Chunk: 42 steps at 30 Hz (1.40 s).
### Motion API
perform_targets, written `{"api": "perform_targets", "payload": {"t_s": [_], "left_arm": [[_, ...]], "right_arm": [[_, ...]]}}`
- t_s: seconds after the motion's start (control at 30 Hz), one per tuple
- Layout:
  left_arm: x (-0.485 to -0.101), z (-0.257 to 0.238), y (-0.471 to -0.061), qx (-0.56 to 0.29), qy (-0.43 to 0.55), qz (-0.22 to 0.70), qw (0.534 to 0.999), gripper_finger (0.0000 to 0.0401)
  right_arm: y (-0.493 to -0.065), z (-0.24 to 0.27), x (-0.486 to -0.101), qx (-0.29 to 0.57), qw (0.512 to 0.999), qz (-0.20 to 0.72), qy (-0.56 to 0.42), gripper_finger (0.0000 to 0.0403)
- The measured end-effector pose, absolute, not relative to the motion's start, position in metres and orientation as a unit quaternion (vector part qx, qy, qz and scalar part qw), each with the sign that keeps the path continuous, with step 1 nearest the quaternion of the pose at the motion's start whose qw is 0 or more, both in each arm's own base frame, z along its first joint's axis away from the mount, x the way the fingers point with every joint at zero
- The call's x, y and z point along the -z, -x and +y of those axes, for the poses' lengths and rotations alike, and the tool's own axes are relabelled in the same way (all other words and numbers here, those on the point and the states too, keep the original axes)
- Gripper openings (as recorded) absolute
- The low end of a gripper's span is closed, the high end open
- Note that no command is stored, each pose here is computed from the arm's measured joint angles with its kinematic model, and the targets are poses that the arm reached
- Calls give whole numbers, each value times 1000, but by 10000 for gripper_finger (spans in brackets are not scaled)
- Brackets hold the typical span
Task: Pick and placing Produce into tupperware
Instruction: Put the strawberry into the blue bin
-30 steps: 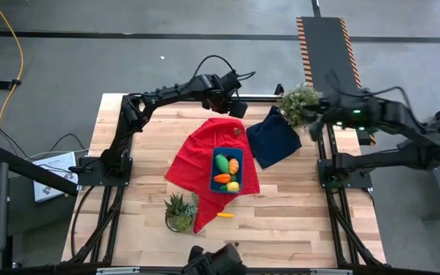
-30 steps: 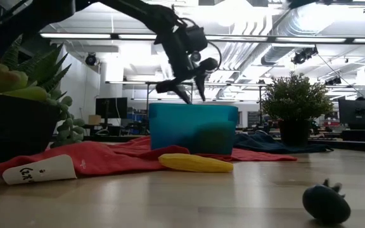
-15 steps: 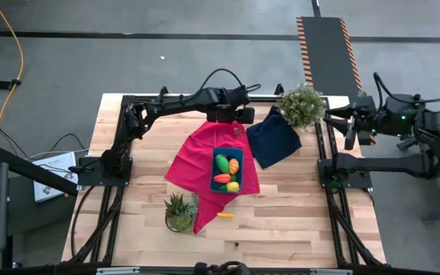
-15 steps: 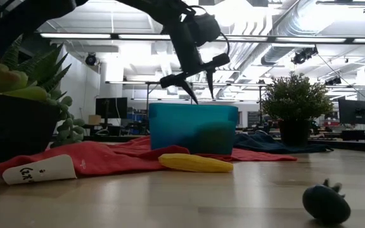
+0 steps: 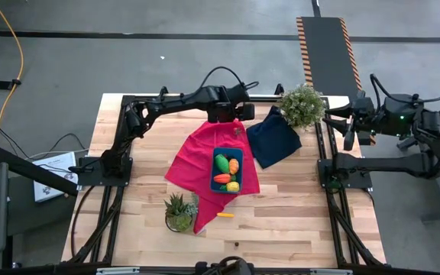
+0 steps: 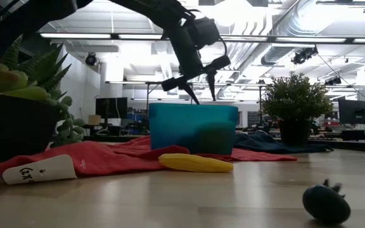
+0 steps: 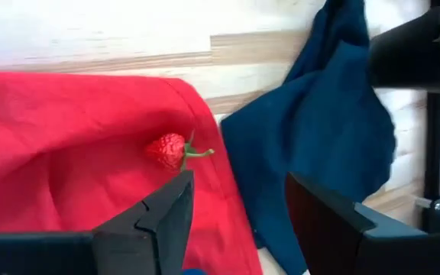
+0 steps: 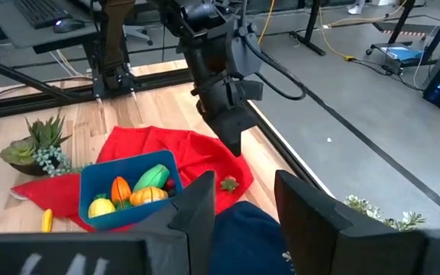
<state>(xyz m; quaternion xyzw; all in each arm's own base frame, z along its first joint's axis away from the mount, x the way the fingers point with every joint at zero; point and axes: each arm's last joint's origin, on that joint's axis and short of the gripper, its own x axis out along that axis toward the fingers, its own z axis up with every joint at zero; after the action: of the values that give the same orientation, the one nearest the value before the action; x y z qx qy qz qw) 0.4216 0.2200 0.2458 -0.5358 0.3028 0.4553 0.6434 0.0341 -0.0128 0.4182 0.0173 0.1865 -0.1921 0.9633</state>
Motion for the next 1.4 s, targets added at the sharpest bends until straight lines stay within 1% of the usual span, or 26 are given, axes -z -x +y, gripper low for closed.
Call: {"api": "perform_targets", "payload": {"t_s": [0.13, 0.27, 0.33, 0.43, 0.57, 0.63, 0.77, 1.0, 1.27, 1.4], "left_arm": [[-246, 219, -422, -437, 512, 325, 664, 193], [-254, 223, -418, -351, 516, 360, 693, 193], [-271, 224, -415, -315, 513, 357, 715, 193], [-308, 222, -407, -288, 473, 339, 760, 193], [-359, 212, -388, -270, 399, 315, 818, 193], [-379, 205, -374, -266, 362, 317, 835, 193], [-399, 191, -347, -262, 301, 357, 845, 193], [-406, 179, -326, -226, 232, 426, 845, 193], [-409, 178, -317, -147, 193, 446, 862, 193], [-415, 180, -305, -133, 184, 449, 864, 193]], "right_arm": [[-36, -13, -417, 192, 963, 186, -21, 130], [-52, -16, -404, 170, 961, 214, -48, 130], [-66, -18, -394, 150, 959, 234, -59, 130], [-86, -22, -384, 143, 955, 252, -66, 130], [-115, -29, -381, 145, 958, 232, -88, 130], [-132, -33, -381, 148, 957, 227, -100, 130], [-172, -43, -369, 154, 949, 246, -122, 130], [-234, -62, -346, 177, 926, 288, -170, 130], [-279, -82, -336, 206, 902, 315, -209, 130], [-296, -86, -325, 212, 892, 333, -222, 130]]}}
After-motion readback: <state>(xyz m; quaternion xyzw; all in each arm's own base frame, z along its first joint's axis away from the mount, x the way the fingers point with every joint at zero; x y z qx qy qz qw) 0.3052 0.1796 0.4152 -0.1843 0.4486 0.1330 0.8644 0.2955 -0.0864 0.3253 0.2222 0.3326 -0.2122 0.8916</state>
